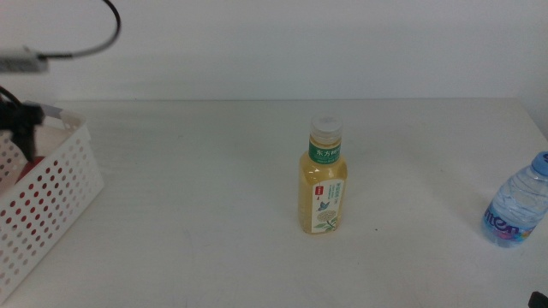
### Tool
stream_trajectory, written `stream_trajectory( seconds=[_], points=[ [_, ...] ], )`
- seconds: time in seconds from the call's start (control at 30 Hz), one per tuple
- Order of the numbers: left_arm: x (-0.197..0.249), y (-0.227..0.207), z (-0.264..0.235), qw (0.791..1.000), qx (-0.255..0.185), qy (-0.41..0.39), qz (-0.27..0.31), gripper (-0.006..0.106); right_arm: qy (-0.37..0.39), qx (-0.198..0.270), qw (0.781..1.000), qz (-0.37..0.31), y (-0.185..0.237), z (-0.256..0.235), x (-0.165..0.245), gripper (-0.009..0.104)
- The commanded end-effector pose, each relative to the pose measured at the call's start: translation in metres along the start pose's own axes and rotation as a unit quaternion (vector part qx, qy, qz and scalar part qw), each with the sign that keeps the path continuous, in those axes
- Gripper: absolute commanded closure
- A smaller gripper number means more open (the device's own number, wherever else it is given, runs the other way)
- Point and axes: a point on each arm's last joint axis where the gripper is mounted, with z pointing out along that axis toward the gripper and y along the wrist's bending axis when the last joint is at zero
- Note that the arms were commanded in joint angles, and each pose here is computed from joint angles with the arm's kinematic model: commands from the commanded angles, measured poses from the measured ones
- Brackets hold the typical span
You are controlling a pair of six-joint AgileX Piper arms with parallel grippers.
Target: Use arms to grab the bottles and put them into the dustbin to the left of the table.
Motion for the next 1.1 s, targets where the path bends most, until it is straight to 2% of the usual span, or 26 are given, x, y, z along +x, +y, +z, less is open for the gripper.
stream_trajectory(
  seconds=[0.0,0.13,0.23,0.47,0.8,1.07],
  points=[
    [0.007,0.006,-0.056,0.997,-0.018,-0.075,-0.014,0.01,-0.067,0.008,0.998,-0.004,-0.001,-0.006,-0.017,0.025],
    [0.024,0.006,-0.101,0.991,-0.009,-0.135,-0.019,0.01,-0.067,0.008,0.998,-0.004,-0.001,-0.006,-0.017,0.025],
    [0.038,0.0,-0.132,0.982,0.017,-0.188,-0.007,0.01,-0.067,0.008,0.998,-0.004,-0.001,-0.006,-0.017,0.025],
    [0.085,-0.03,-0.18,0.942,0.049,-0.327,0.053,0.01,-0.067,0.008,0.998,-0.004,-0.001,-0.006,-0.017,0.025],
    [0.163,-0.062,-0.186,0.872,0.092,-0.466,0.117,0.01,-0.067,0.008,0.998,-0.004,-0.001,-0.006,-0.017,0.025],
    [0.211,-0.066,-0.163,0.841,0.124,-0.51,0.129,0.01,-0.067,0.008,0.998,-0.004,-0.001,-0.006,-0.017,0.025]
  ],
)
